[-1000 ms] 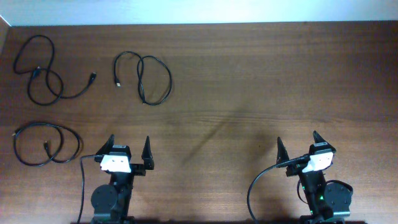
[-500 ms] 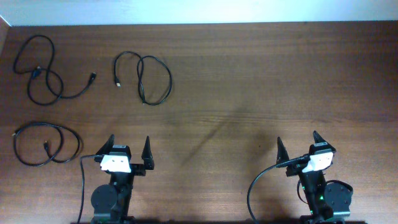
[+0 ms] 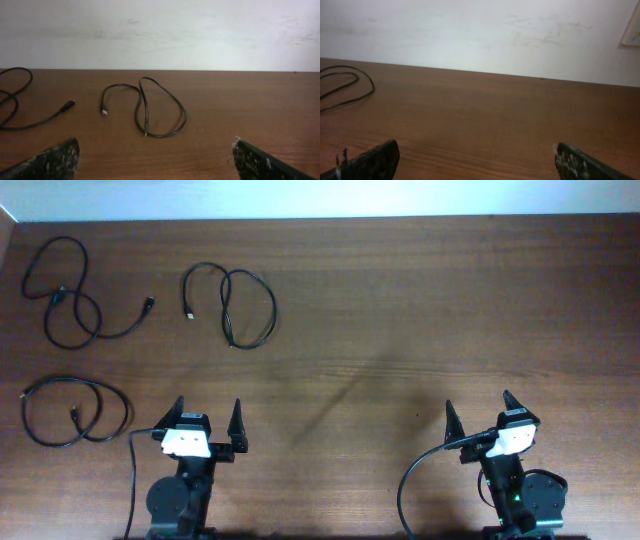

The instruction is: Untangle cables

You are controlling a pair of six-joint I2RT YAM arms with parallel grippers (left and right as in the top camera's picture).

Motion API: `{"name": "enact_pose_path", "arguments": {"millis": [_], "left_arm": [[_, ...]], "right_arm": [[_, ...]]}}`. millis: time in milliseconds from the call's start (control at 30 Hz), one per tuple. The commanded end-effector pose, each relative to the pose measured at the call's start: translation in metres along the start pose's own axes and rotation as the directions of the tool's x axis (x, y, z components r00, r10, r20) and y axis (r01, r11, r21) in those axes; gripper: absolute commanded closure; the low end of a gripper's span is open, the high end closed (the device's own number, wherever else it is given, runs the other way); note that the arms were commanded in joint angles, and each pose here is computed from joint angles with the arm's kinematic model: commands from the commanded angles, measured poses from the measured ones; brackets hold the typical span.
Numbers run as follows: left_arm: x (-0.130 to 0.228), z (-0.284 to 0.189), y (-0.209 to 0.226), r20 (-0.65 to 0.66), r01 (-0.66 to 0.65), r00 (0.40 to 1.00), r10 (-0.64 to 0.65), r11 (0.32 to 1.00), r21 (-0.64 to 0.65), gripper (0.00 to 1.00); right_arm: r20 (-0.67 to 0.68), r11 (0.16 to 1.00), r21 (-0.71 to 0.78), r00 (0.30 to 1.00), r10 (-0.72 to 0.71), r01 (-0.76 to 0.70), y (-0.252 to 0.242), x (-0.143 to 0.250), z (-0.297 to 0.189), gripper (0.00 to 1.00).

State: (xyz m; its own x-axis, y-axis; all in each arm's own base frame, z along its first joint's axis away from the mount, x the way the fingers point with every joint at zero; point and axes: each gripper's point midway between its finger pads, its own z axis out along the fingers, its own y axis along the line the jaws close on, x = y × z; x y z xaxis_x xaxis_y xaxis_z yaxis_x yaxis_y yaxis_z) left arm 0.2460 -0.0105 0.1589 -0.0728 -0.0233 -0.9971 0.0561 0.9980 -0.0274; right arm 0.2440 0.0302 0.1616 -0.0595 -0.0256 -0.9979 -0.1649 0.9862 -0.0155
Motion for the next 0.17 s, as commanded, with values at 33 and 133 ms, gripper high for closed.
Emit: {"name": "enact_pose_path", "arguments": {"millis": [33, 133], "left_arm": [[0.0013, -0.0002, -0.0001, -0.002, 0.009, 1.0, -0.009, 1.0, -0.002, 0.01], [0.0013, -0.0002, -0.0001, -0.002, 0.009, 1.0, -0.009, 1.0, -0.002, 0.01]], "right_arm": [[-0.001, 1.0, -0.004, 1.0, 0.002, -0.002, 0.0006, 0.0026, 0.0001, 0.01], [-0.001, 1.0, -0.004, 1.0, 0.002, -0.002, 0.0006, 0.0026, 0.0001, 0.01]]}}
